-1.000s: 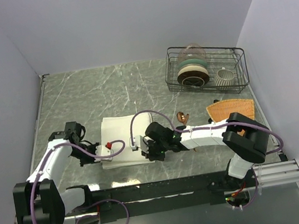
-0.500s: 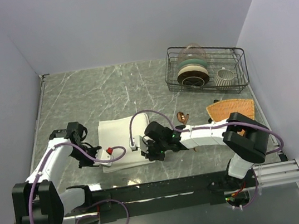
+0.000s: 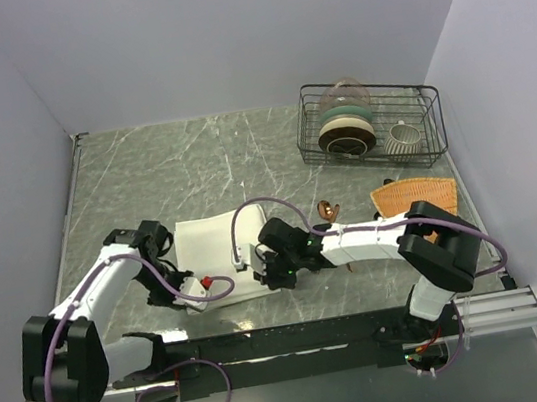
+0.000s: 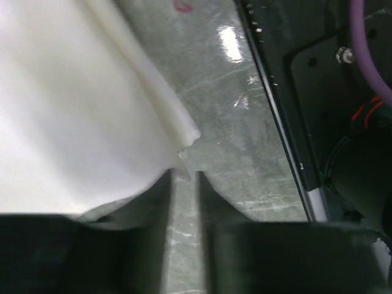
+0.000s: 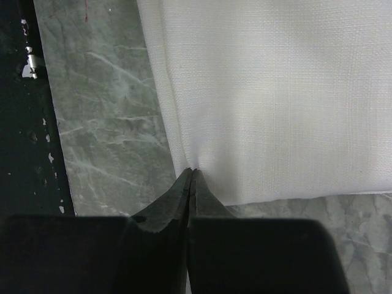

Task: Fold the napkin into a case and place the utensils inside
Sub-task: Smooth out the lower triangle-folded napkin at the center of the board.

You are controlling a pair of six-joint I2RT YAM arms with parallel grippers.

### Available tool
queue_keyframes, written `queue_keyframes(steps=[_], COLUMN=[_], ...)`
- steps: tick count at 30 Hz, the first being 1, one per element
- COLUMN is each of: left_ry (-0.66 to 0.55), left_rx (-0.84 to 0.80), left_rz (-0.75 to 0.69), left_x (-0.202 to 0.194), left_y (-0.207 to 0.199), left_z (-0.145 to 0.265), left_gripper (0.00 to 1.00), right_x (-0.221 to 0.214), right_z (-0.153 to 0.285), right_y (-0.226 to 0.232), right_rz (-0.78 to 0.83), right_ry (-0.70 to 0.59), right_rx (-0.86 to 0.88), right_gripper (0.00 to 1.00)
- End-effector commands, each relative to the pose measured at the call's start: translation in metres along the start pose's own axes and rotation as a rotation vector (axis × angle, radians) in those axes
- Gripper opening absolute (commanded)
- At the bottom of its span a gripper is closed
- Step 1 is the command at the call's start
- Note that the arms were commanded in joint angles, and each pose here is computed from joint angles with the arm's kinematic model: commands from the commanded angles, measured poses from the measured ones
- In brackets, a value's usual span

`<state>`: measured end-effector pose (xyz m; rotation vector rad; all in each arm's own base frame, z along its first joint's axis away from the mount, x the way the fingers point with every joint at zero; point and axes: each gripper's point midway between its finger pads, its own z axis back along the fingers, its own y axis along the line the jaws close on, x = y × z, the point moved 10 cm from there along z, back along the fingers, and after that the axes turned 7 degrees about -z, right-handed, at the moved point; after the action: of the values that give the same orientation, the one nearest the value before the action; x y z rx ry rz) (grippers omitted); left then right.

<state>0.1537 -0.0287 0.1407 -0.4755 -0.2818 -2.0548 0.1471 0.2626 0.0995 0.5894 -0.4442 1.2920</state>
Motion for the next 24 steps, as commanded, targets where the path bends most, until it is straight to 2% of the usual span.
queue_keyframes(steps=[1, 3, 4, 6, 8, 9, 10, 11, 12, 13, 14, 15, 17, 24], left_ry=[-0.027, -0.001, 0.007, 0.008, -0.112, -0.149, -0.242, -0.277, -0.315, -0.351, -0.354, -0.385, -0.384, -0.309], left_rx=[-0.076, -0.059, -0.054, 0.034, 0.110, 0.187, 0.216, 0.234, 0.258, 0.292, 0.387, 0.399, 0.481, 0.455], left_rz=[-0.082, -0.082, -0.064, 0.013, 0.134, 0.268, 0.338, 0.408, 0.553, 0.610, 0.618, 0.729, 0.781, 1.013], left_x=[0.008, 0.009, 0.010, 0.005, 0.004, 0.002, 0.004, -0.004, -0.005, -0.007, -0.014, -0.015, -0.025, -0.045], left_y=[-0.001, -0.001, -0.001, 0.005, 0.016, 0.026, 0.034, 0.047, 0.052, 0.060, 0.075, 0.077, 0.091, 0.114], left_z=[-0.001, 0.006, 0.010, 0.030, 0.041, 0.059, 0.061, 0.059, 0.062, 0.059, 0.060, 0.052, 0.048, 0.017], left_gripper=[0.53, 0.59, 0.60, 0.60, 0.57, 0.54, 0.46, 0.42, 0.39, 0.36, 0.35, 0.34, 0.31, 0.25], right_x=[0.013, 0.017, 0.019, 0.026, 0.036, 0.040, 0.044, 0.049, 0.053, 0.056, 0.060, 0.060, 0.061, 0.043], right_z=[0.005, 0.013, 0.018, 0.033, 0.049, 0.053, 0.057, 0.061, 0.061, 0.059, 0.052, 0.048, 0.035, 0.006], right_y=[-0.001, 0.001, -0.001, 0.000, -0.004, -0.005, -0.008, -0.016, -0.021, -0.024, -0.031, -0.034, -0.041, -0.071], right_rz=[0.001, -0.010, -0.024, -0.049, -0.102, -0.126, -0.189, -0.229, -0.260, -0.313, -0.343, -0.364, -0.436, -0.666], right_ry=[-0.005, -0.010, -0.019, -0.051, -0.105, -0.127, -0.150, -0.178, -0.196, -0.201, -0.192, -0.179, -0.153, -0.103], right_rx=[0.015, 0.030, 0.029, 0.053, 0.044, 0.066, 0.068, 0.058, 0.058, 0.057, 0.054, 0.052, 0.056, 0.024], right_gripper=[0.14, 0.33, 0.51, 0.60, 0.60, 0.60, 0.59, 0.58, 0.57, 0.56, 0.55, 0.54, 0.53, 0.47])
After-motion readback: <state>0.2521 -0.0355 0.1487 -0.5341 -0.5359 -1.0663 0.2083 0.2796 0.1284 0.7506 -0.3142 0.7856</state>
